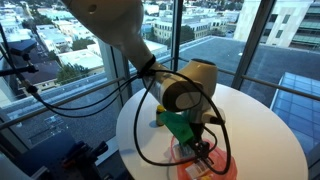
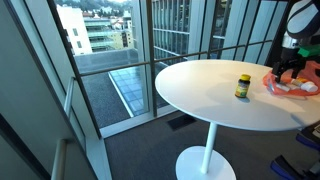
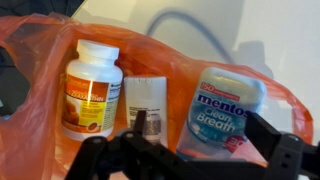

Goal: Take the box out of the plastic and put it next to the yellow bottle

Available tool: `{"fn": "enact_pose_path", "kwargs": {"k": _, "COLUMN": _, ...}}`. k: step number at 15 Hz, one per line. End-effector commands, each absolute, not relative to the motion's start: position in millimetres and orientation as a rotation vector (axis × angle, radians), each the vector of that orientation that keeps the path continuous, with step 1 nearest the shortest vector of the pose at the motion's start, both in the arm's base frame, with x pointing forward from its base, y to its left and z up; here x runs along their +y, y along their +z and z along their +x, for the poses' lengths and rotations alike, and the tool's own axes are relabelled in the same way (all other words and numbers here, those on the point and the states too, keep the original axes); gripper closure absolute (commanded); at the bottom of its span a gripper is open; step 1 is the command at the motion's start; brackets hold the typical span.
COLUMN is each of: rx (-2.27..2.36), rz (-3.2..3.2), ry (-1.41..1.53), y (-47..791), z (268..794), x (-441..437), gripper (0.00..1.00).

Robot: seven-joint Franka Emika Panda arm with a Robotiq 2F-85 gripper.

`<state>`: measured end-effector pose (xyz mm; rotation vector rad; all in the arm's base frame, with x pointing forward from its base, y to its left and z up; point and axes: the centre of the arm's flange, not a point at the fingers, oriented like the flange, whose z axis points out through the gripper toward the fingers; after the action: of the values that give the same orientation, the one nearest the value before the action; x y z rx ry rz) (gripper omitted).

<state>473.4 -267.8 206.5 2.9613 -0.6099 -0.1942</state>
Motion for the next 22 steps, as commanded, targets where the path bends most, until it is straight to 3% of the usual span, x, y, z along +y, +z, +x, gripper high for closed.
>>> {"fn": "enact_pose_path", "kwargs": {"k": 1, "rx": -0.630, "rz": 2.980, "ry": -0.147, "y": 197.4, "z": 481.5, "x": -264.7, "gripper": 0.00}}
{"fn": "enact_pose_path", "kwargs": {"k": 17, "rx": -0.780, "rz": 2.996, "ry": 0.019, "y": 180.6, "z": 472.9, "x": -255.5, "gripper": 0.00}}
{"fn": "enact_pose_path", "kwargs": {"k": 18, "rx": -0.789, "rz": 2.996, "ry": 0.022, "y": 179.3, "z": 472.6, "x": -256.2, "gripper": 0.25}}
{"fn": "enact_pose_path", "kwargs": {"k": 19, "rx": -0.793, "rz": 2.995, "ry": 0.026, "y": 179.1, "z": 472.4, "x": -256.4, "gripper": 0.26}}
{"fn": "enact_pose_path", "kwargs": {"k": 22, "rx": -0.792, "rz": 2.991, "ry": 0.043, "y": 188.2, "z": 470.7, "x": -254.1, "gripper": 0.51}}
